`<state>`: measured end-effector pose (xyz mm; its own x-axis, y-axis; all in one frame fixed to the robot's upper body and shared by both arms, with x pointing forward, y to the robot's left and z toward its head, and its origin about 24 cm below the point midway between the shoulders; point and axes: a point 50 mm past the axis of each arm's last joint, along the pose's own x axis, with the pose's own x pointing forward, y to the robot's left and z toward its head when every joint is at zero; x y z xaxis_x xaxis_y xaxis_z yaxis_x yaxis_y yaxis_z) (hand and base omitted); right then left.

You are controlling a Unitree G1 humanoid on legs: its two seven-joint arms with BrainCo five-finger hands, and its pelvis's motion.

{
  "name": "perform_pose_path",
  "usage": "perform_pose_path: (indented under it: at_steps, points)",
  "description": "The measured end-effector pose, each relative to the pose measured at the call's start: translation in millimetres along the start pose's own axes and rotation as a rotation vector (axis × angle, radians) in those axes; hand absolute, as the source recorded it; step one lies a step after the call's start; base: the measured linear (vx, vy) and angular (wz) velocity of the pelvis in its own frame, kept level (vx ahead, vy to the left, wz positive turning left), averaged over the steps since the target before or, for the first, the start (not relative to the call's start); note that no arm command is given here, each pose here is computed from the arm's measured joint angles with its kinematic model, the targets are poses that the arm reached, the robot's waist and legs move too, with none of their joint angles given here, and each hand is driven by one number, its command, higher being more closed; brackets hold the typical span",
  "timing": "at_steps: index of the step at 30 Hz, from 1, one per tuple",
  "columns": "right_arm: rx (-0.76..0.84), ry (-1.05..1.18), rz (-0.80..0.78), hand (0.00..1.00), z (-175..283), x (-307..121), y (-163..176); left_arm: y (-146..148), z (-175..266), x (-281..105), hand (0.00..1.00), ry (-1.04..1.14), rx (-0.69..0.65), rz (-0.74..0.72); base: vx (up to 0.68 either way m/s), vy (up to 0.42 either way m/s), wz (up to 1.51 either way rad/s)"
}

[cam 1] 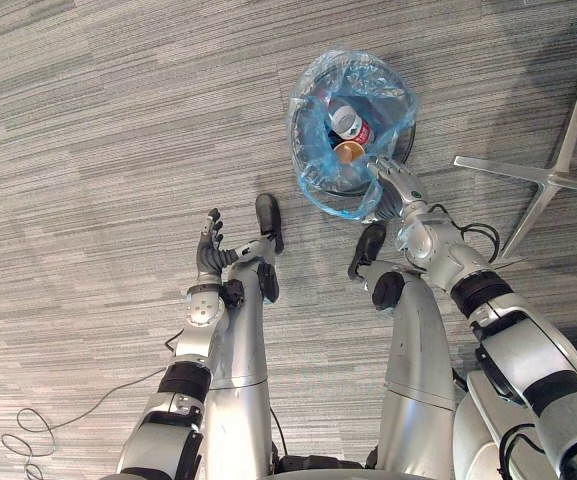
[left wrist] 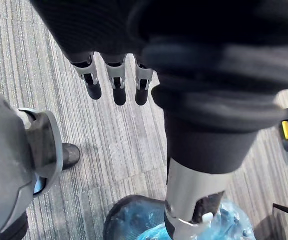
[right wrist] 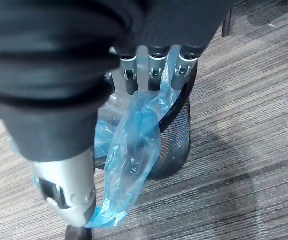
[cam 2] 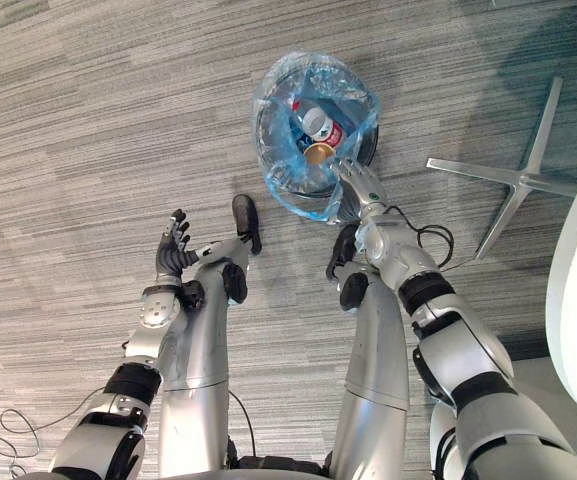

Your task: Gather rubbish on tea table into small bin, then transfer packed bag to large trash can.

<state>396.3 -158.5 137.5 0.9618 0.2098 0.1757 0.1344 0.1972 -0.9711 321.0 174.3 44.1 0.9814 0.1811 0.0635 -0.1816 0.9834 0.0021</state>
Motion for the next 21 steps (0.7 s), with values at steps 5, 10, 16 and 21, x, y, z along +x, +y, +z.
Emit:
perform_pose_path:
  at_steps: [5,10,16,21]
  points:
    - [-0.038,0.007,0.013,0.0,-1.7,0.0,2.4,-1.2,5.7,0.8,0.0,-0.024,-0.007,-0.004,-0.03,-0.001,0.01]
    - [-0.091,0.011,0.052,1.0,1.0,-0.8,12.0,-1.2,5.6,0.8,0.0,-0.024,-0.008,-0.003,-0.03,-0.008,0.03]
    - [-0.135,0.017,0.089,1.0,2.9,-1.4,20.5,-1.8,7.1,0.9,0.0,-0.03,-0.012,-0.003,-0.01,-0.002,0.0]
    - [-0.131,0.012,0.091,1.0,6.5,-0.9,22.4,-1.8,7.3,1.0,0.0,-0.031,-0.012,-0.003,-0.02,0.0,0.0]
